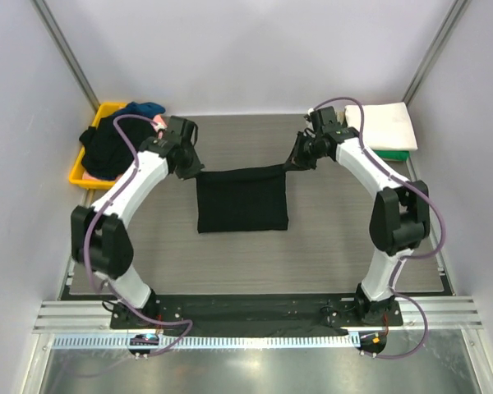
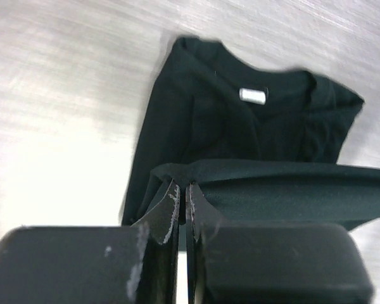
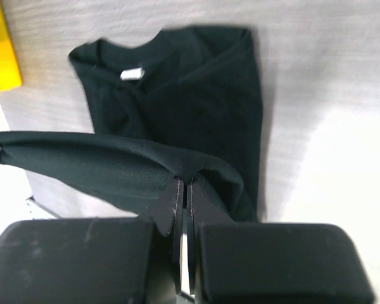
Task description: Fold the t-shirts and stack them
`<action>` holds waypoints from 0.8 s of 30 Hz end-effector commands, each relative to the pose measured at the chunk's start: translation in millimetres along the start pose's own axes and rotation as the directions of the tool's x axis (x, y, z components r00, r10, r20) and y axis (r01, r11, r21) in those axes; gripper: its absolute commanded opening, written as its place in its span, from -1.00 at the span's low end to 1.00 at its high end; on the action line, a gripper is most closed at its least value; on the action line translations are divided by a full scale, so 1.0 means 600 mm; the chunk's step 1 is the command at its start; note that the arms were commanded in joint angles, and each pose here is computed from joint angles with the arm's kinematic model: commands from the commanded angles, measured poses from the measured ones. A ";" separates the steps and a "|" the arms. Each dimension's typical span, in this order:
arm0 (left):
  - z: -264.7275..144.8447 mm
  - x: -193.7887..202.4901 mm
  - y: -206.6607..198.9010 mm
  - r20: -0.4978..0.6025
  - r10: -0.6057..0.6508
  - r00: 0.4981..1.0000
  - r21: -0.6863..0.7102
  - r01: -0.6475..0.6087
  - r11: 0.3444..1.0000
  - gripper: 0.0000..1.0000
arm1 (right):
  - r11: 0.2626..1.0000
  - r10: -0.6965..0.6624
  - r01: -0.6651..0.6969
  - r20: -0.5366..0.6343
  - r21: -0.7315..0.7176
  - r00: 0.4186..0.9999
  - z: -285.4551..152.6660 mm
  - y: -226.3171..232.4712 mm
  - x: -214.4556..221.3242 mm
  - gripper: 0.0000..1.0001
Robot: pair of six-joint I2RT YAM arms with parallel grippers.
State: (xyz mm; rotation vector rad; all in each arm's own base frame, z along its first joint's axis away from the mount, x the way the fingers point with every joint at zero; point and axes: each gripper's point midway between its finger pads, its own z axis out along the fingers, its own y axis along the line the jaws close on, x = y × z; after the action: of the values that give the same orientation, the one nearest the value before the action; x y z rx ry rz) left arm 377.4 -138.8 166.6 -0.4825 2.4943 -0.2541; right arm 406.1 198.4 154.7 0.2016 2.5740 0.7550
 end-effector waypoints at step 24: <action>0.078 -0.165 -0.027 -0.065 -0.061 0.996 0.077 0.066 0.995 0.68 | 0.991 -0.090 0.100 0.107 -0.092 0.990 0.093 -0.034 -0.114 0.89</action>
State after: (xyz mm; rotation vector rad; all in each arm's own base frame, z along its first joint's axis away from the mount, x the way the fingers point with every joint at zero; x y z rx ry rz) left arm 506.3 -111.3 104.7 -0.6285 2.6607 -0.3007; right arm 501.3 176.3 89.8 0.2159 2.5720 0.6978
